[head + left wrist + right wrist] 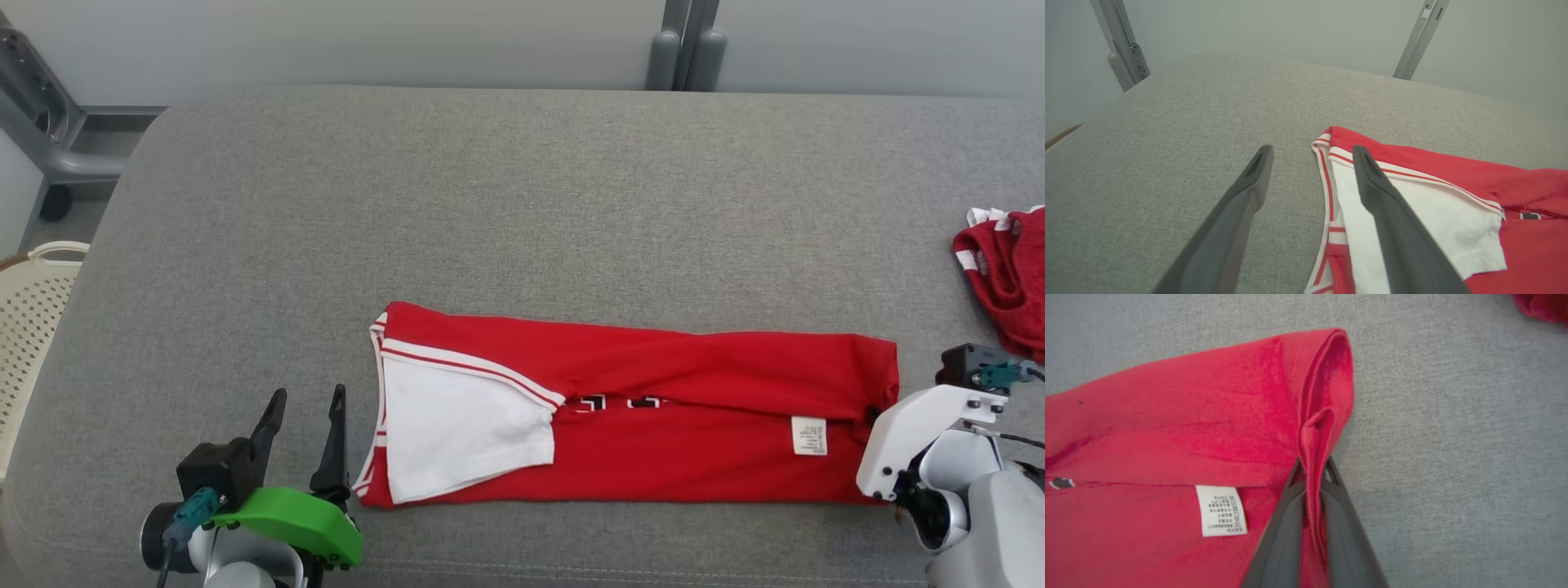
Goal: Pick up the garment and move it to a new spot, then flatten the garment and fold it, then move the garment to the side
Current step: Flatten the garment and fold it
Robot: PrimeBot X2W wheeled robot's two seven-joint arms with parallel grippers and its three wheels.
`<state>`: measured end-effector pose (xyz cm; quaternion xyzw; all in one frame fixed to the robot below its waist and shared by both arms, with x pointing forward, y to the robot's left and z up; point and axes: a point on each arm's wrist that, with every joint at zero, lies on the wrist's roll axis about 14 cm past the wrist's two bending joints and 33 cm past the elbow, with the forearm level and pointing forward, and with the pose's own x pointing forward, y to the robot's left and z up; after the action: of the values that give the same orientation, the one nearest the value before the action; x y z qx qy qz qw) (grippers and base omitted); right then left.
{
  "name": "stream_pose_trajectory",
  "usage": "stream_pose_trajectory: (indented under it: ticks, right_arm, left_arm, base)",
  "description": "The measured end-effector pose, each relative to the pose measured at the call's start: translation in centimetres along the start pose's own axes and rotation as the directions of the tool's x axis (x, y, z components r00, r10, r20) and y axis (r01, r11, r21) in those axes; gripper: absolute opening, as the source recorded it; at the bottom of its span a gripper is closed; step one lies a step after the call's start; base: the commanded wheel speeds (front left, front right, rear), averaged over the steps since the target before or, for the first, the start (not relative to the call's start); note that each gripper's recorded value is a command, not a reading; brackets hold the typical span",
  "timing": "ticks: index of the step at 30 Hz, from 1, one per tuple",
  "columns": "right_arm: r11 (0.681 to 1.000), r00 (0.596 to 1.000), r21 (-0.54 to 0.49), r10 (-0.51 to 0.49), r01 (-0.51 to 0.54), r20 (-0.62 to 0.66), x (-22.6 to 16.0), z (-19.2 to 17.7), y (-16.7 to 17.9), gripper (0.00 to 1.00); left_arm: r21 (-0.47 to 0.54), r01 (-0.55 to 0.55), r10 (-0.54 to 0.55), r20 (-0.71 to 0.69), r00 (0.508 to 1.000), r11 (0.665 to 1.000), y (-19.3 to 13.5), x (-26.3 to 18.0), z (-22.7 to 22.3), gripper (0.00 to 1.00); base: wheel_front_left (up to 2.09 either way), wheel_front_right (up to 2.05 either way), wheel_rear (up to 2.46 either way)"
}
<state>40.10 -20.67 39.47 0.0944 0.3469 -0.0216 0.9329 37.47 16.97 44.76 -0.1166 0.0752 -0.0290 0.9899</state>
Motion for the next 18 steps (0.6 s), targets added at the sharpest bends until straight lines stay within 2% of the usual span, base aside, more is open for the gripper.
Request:
stream_pose_trajectory:
  ticks: [11,18]
  right_arm:
    - [0.99,0.981,0.062,-0.132,0.125,0.139,-3.0,4.6,-4.8,0.0]
    - [0.972,0.962,0.091,-0.227,0.215,0.154,-5.2,5.3,-7.9,0.0]
  left_arm:
    - [0.002,0.018,-0.018,0.013,1.0,1.0,-0.6,0.0,0.4,1.0]
    - [0.004,0.025,-0.025,0.012,1.0,1.0,-0.7,-0.1,0.4,1.0]
  base:
    - [0.0,0.0,0.0]
    - [0.0,0.0,0.0]
